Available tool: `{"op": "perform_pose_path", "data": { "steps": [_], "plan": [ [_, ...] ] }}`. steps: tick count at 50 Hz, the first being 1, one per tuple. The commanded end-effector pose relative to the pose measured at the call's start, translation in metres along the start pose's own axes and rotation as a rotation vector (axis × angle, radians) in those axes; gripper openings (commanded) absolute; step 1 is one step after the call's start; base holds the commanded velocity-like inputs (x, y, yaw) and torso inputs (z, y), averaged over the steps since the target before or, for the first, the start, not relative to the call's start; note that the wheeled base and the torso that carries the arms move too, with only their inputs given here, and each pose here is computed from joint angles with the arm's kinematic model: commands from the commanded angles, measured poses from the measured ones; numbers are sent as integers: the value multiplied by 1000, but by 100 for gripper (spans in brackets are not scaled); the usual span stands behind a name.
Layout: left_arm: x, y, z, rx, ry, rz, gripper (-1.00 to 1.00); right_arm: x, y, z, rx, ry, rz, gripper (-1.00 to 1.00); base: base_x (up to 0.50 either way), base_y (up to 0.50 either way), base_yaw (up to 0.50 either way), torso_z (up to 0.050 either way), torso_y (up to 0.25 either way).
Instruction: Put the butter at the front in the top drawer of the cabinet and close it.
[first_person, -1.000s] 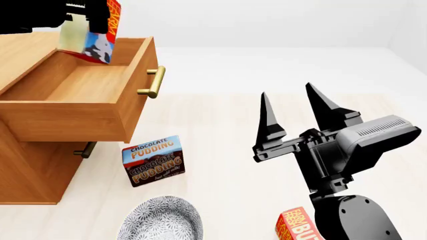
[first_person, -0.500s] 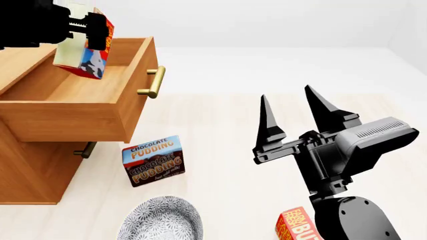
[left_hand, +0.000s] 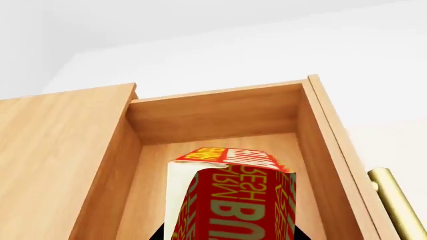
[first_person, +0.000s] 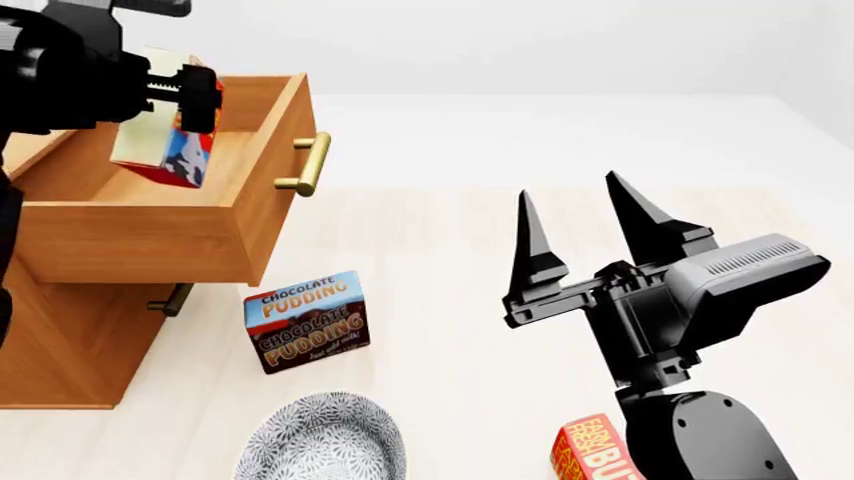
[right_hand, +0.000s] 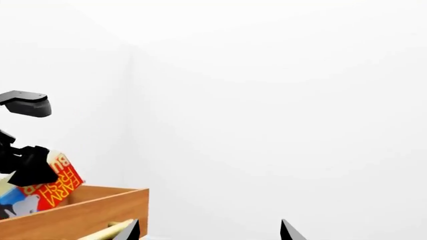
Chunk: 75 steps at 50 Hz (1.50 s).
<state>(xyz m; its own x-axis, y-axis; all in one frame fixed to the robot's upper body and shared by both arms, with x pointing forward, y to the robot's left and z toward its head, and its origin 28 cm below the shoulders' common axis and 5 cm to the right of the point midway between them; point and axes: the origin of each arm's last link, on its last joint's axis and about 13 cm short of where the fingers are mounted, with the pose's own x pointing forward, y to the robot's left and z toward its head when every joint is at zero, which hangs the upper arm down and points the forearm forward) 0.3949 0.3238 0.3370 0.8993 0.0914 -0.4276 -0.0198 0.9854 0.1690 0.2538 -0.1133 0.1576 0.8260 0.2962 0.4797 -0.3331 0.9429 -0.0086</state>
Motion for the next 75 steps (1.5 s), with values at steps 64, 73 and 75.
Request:
{"op": "perform_pose_path", "data": {
  "steps": [64,73,75],
  "plan": [
    [8,-2,-10,14,30,64,100,-2,1,0,5,1,5,100,0,0,0,0,1],
    [4,-1,-3,9,7,59,100,-1,1,0,7,2,5,100,0,0,0,0,0],
    [2,-1,0,7,-7,53,100,-1,1,0,6,2,5,100,0,0,0,0,0]
  ]
}}
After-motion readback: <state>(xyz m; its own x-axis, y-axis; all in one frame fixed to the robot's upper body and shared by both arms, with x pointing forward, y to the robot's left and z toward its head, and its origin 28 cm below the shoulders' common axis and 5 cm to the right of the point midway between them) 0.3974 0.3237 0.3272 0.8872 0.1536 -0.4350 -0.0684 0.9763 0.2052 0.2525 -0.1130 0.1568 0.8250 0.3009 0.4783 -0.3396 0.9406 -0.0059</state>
